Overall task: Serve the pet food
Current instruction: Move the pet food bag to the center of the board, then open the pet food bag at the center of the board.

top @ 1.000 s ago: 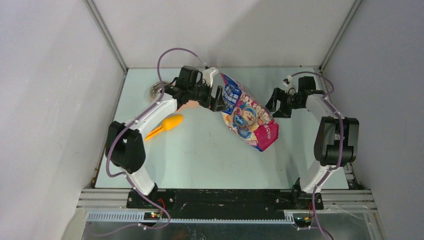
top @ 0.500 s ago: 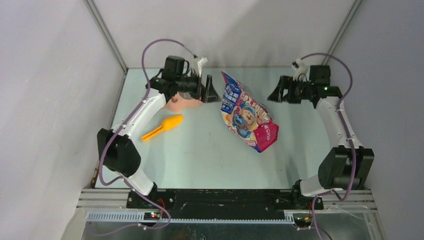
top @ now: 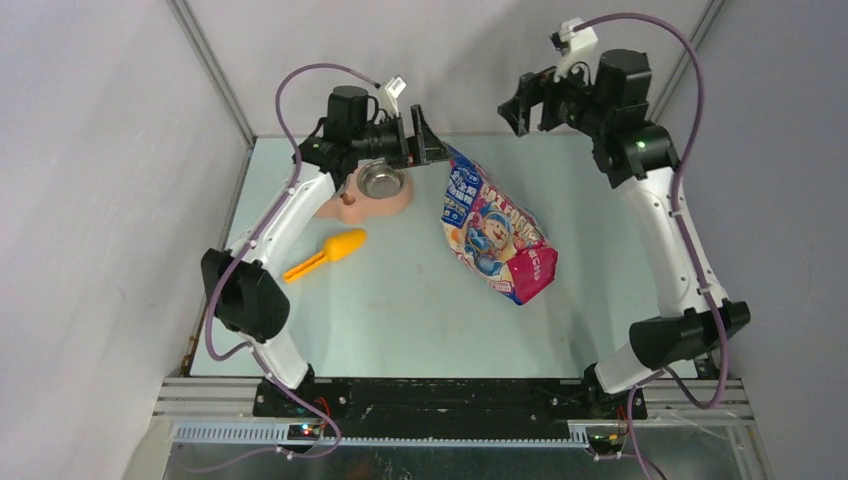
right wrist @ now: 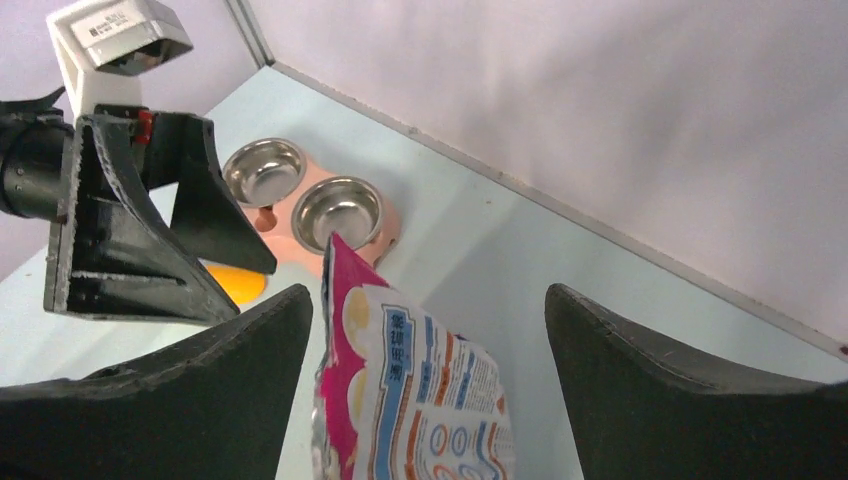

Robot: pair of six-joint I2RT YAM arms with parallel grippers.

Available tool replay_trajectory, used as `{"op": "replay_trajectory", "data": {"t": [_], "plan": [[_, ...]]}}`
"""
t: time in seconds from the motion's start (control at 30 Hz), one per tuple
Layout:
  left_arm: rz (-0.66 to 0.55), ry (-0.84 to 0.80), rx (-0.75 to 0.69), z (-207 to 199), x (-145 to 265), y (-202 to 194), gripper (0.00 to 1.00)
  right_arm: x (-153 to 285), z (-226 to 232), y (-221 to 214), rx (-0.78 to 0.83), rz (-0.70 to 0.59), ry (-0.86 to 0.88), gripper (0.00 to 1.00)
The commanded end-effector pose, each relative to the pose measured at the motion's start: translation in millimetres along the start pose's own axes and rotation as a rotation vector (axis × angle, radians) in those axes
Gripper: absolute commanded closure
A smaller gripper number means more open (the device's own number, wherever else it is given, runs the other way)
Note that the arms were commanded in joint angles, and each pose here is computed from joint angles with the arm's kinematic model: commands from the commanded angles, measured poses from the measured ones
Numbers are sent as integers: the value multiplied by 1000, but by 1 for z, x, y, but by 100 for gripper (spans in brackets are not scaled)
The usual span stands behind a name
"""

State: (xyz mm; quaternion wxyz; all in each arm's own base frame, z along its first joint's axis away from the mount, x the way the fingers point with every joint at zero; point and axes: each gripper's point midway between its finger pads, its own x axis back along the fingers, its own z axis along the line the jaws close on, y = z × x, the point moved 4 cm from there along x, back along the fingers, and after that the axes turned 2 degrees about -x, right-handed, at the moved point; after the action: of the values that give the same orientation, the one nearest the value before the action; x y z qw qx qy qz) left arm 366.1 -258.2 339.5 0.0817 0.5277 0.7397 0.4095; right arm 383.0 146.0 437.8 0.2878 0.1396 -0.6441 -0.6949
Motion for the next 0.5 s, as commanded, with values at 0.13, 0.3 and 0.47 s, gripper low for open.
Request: {"op": "replay_trajectory", "data": {"t": [0.13, 0.3, 0.47], "plan": [[6, 32, 99, 17, -24, 3, 8, -60, -15, -20, 30, 65, -44, 10], [20, 25, 111, 21, -34, 8, 9, -71, -3, -38, 65, 131, -5, 10], [22, 7, 105, 19, -36, 10, 17, -74, 14, -55, 75, 177, 62, 10]]}}
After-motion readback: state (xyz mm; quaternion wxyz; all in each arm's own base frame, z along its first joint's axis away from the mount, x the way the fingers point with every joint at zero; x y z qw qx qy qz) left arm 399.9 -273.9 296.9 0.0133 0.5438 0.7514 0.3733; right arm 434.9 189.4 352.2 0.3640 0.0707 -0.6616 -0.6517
